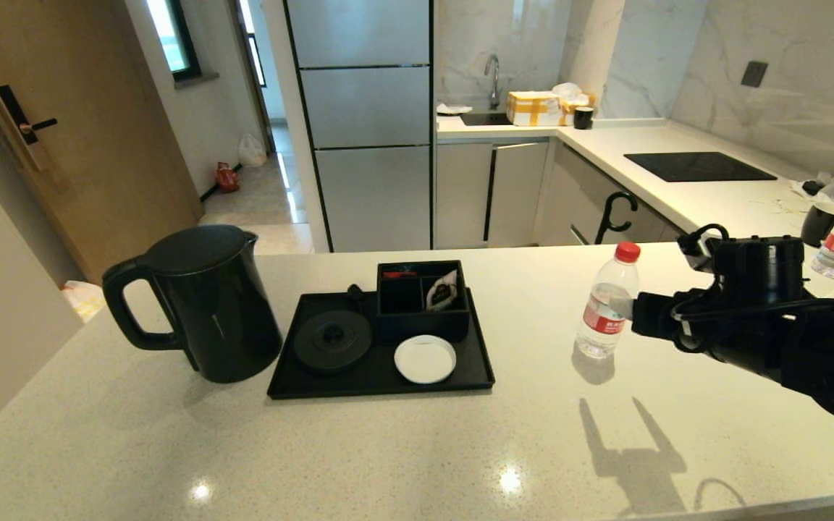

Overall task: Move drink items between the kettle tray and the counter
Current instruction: Return the bottled water to its original position

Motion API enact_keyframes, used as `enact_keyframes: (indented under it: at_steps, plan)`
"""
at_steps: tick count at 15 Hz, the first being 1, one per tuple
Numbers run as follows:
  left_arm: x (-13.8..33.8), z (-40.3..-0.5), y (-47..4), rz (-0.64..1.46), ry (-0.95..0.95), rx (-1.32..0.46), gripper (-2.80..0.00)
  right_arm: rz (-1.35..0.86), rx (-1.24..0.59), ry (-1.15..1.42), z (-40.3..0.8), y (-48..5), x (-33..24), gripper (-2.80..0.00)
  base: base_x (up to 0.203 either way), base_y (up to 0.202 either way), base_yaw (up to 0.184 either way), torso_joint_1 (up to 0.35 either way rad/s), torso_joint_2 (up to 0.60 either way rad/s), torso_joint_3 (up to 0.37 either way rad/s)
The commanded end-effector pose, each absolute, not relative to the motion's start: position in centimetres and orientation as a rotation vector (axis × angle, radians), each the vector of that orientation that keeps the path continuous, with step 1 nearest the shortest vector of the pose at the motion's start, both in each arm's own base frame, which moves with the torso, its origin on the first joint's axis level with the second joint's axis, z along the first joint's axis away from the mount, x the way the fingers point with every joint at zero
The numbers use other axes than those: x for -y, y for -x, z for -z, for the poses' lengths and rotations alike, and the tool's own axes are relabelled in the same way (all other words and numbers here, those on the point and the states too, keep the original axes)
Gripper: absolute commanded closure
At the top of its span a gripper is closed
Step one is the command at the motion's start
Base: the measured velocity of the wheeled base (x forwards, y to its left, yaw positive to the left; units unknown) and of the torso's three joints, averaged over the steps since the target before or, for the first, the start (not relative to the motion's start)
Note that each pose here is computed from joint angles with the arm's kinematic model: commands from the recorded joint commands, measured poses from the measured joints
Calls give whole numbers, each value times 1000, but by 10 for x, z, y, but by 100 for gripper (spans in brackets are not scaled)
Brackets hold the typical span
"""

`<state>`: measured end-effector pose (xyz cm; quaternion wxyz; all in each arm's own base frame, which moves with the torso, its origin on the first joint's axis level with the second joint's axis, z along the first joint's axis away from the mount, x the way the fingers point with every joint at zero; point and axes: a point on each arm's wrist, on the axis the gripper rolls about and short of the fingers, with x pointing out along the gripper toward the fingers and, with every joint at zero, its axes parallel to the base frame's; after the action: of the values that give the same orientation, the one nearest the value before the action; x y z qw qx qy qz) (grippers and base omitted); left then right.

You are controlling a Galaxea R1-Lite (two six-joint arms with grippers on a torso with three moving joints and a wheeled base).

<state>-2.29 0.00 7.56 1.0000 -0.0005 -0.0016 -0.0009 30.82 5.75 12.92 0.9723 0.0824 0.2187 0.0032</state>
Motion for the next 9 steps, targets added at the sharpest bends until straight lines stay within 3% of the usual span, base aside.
enact_keyframes:
  at_steps: [1, 9]
  plan:
    - [0, -76, 23, 2, 2, 3, 0, 5, -454, -160, -113, -320, -60, -280, 0, 0, 0, 0, 0, 0]
    - [0, -76, 23, 2, 2, 3, 0, 49, -392, -156, -106, -362, -67, -280, 0, 0, 0, 0, 0, 0]
